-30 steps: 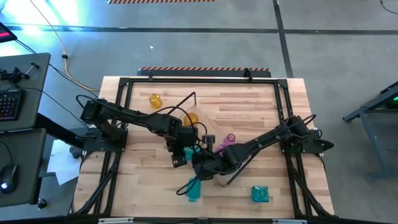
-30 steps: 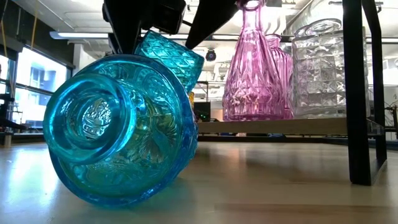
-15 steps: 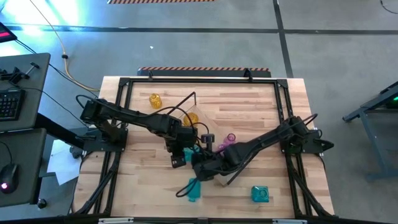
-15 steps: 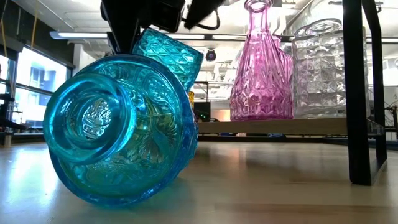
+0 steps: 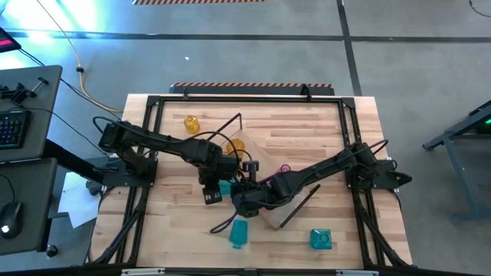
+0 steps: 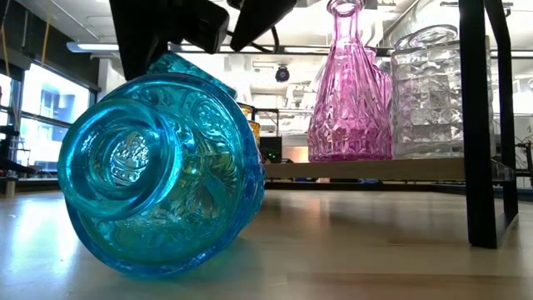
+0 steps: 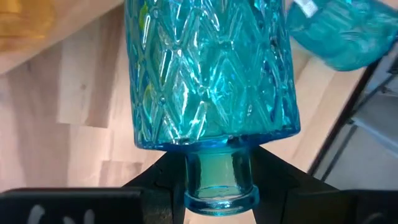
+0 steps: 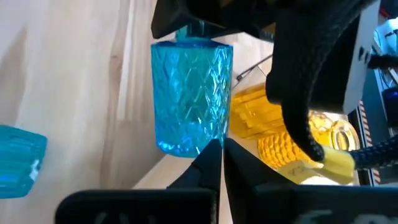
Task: Sort vases onto shelf
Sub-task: Put the left blue crystal vase on the shelf
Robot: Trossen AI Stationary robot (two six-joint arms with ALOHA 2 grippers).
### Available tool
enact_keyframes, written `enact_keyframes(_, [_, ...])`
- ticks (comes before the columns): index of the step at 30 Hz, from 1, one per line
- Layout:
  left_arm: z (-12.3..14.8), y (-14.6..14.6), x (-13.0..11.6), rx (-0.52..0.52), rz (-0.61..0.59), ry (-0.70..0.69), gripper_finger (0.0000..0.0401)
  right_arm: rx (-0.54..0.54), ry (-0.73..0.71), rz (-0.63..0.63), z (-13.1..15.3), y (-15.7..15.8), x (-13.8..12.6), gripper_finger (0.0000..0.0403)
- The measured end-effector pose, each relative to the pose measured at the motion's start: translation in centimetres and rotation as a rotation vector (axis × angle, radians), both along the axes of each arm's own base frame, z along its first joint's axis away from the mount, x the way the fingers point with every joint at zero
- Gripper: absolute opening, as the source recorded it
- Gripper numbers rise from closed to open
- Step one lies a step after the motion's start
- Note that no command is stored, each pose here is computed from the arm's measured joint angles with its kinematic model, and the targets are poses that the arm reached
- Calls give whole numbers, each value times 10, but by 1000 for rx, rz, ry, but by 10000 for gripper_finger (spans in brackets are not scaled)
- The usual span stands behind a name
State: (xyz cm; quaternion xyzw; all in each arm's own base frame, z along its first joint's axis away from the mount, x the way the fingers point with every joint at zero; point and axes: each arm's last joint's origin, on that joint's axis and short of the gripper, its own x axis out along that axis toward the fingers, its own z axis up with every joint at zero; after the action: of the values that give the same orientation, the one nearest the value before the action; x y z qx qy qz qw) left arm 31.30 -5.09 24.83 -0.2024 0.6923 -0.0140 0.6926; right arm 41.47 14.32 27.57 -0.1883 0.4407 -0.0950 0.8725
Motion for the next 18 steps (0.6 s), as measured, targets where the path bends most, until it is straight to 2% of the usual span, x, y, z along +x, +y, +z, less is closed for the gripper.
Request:
enact_keyframes(13, [0,10,7,10,62,-48,111,-4,14,-68,-1,-9,0,0])
enact_keyframes(18, [0,7,8,0,89,-55,111,11,-10,-43,16,3,-4,0])
